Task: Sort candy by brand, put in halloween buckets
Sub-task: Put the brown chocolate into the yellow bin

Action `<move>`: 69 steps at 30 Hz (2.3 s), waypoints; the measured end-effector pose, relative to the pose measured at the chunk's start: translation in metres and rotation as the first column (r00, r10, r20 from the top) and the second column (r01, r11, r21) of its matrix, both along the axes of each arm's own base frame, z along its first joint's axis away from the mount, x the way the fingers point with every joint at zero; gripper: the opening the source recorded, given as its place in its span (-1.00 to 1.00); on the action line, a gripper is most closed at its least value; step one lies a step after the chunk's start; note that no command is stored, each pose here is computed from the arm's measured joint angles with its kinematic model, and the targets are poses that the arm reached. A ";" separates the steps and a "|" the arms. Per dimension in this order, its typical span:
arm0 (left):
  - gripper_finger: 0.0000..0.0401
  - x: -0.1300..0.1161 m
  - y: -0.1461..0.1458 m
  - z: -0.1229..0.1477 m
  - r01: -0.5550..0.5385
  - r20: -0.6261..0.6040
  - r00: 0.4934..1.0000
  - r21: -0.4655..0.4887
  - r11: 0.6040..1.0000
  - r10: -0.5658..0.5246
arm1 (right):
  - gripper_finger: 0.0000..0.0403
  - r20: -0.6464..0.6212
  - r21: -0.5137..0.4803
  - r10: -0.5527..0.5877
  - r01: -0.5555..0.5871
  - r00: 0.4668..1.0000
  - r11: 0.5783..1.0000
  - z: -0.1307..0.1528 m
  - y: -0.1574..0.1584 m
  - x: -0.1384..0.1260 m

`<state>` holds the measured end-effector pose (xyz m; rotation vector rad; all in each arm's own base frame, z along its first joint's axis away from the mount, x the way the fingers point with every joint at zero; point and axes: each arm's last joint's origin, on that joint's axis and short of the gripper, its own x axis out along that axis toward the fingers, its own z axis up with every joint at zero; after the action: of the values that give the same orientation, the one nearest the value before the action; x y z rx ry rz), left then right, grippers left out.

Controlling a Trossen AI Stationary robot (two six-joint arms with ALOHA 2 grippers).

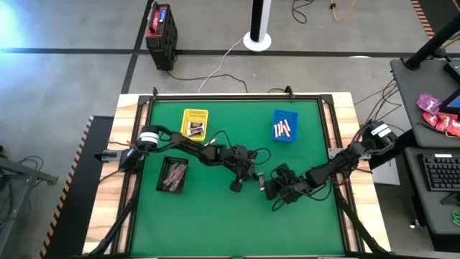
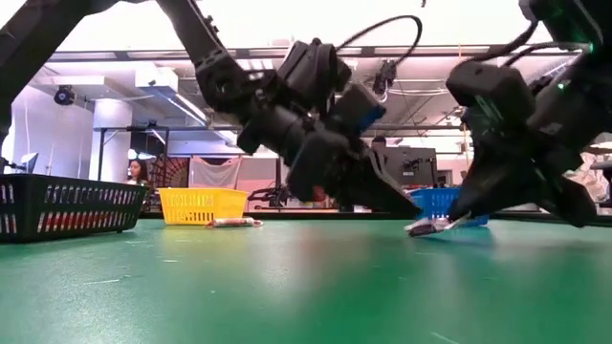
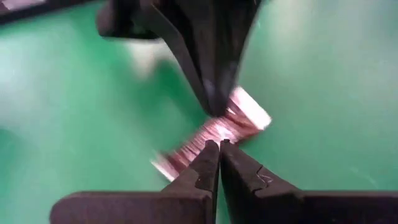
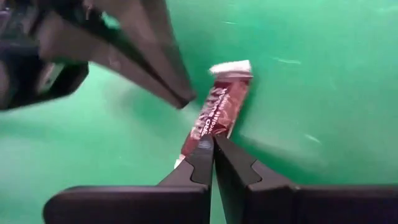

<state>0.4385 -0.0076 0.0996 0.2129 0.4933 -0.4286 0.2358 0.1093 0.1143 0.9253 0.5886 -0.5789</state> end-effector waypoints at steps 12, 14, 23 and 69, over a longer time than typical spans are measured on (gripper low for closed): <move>-1.00 -0.020 0.001 0.014 0.023 -0.001 1.000 0.003 1.000 -0.023 | -0.96 -0.004 -0.155 0.105 -0.104 0.994 0.982 0.016 0.005 0.012; -1.00 -0.024 -0.001 0.013 0.066 -0.003 0.998 -0.013 0.998 -0.066 | -0.96 -0.048 -0.191 0.123 -0.130 0.991 0.973 0.018 0.005 0.013; -0.90 -0.024 0.001 0.013 0.025 0.015 1.000 0.009 1.000 -0.025 | -0.96 -0.183 -0.246 0.160 -0.202 0.970 0.948 0.024 0.010 0.011; -1.00 -0.011 0.008 -0.007 0.040 -0.007 0.999 0.031 0.999 -0.039 | 0.02 -0.035 0.212 -0.210 0.213 0.977 0.954 0.003 0.035 0.006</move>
<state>0.4273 0.0006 0.0923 0.2515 0.5024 -0.4605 0.2414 0.1442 0.1177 1.1994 0.5737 -0.7231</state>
